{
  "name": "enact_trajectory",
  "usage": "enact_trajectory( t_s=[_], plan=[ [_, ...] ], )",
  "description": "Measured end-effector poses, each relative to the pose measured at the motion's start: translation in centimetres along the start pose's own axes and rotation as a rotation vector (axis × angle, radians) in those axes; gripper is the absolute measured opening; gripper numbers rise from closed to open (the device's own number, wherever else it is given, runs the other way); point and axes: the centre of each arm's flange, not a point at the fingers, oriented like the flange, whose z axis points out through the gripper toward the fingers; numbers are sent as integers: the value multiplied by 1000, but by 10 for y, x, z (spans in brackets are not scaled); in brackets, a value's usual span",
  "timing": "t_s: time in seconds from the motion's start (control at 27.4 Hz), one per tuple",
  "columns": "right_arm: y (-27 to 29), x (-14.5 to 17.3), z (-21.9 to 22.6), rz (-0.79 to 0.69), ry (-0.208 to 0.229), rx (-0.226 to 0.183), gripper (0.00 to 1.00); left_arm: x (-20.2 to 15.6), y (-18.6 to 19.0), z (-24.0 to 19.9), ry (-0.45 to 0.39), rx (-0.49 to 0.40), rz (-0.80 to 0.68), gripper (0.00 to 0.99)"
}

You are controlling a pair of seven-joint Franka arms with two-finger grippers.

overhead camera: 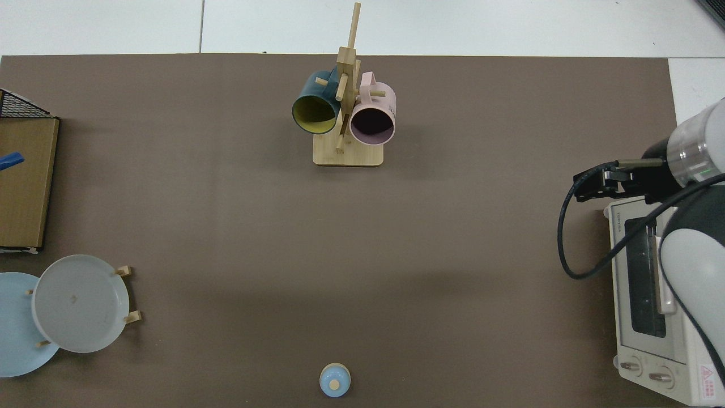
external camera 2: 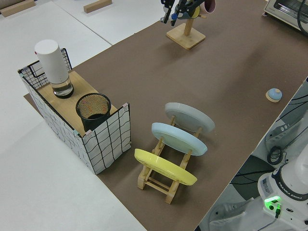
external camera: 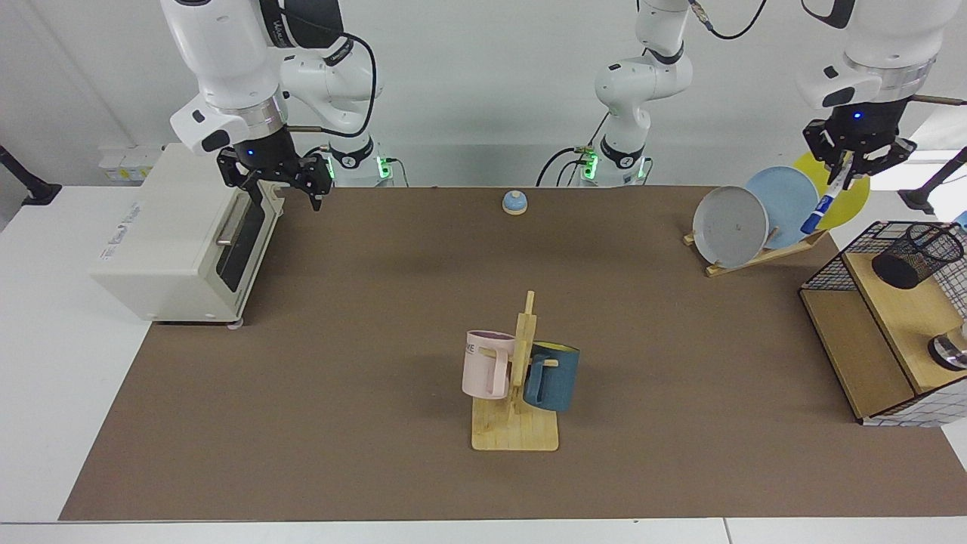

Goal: Put markers into pen holder

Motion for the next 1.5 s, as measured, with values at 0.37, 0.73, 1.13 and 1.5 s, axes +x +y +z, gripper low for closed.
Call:
enact_trajectory(
  t_s=[0.37, 0.73, 1.13, 1.5],
  plan=[
    [10, -9, -1, 17, -25, 0, 1000, -55, -44, 7, -71, 127, 104, 163],
    [8, -23, 0, 17, -37, 7, 1000, -86, -75, 12, -211, 248, 230, 163],
    [5, -31, 4, 16, -51, 28, 1000, -106, -109, 53, -365, 267, 405, 163],
    [2, -31, 9, 30, -60, 40, 1000, -114, -134, 101, -441, 253, 482, 163]
  ],
)
